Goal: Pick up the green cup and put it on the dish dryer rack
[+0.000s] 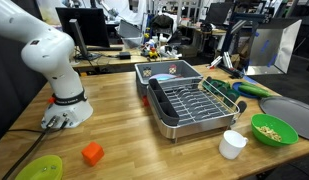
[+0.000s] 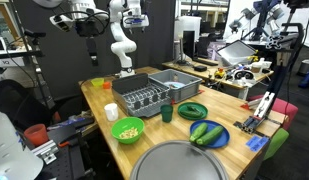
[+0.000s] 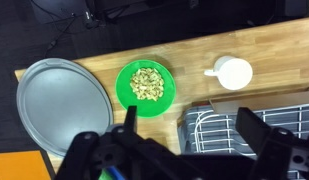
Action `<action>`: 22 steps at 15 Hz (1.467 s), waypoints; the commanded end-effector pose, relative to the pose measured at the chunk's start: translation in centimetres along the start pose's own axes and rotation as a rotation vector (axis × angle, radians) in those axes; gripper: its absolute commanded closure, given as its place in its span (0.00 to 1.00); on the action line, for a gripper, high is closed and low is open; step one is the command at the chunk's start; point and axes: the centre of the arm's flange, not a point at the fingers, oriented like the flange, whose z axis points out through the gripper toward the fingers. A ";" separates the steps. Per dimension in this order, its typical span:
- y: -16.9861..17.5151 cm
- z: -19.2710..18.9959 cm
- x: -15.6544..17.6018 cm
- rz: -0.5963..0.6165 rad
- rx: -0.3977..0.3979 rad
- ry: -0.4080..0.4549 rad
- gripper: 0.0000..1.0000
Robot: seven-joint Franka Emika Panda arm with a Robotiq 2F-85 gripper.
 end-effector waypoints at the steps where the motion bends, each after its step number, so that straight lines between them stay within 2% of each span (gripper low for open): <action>1: 1.5 0.8 1.6 0.143 -0.027 -0.004 0.00; 3: 2.7 1.4 2.6 0.231 -0.005 -0.009 0.00; 6: 4.6 2.6 5.2 0.337 0.044 0.049 0.00; 8: 6.1 3.7 7.3 0.404 0.052 0.073 0.00; 12: 8.5 7.0 11.5 0.500 0.034 0.044 0.00; 14: 8.9 8.4 13.6 0.518 0.019 0.020 0.00; 17: 8.7 9.7 16.6 0.507 0.056 0.004 0.00; 18: 9.0 9.4 14.4 0.511 0.038 0.013 0.00; 22: 8.7 10.0 16.1 0.510 0.043 0.007 0.00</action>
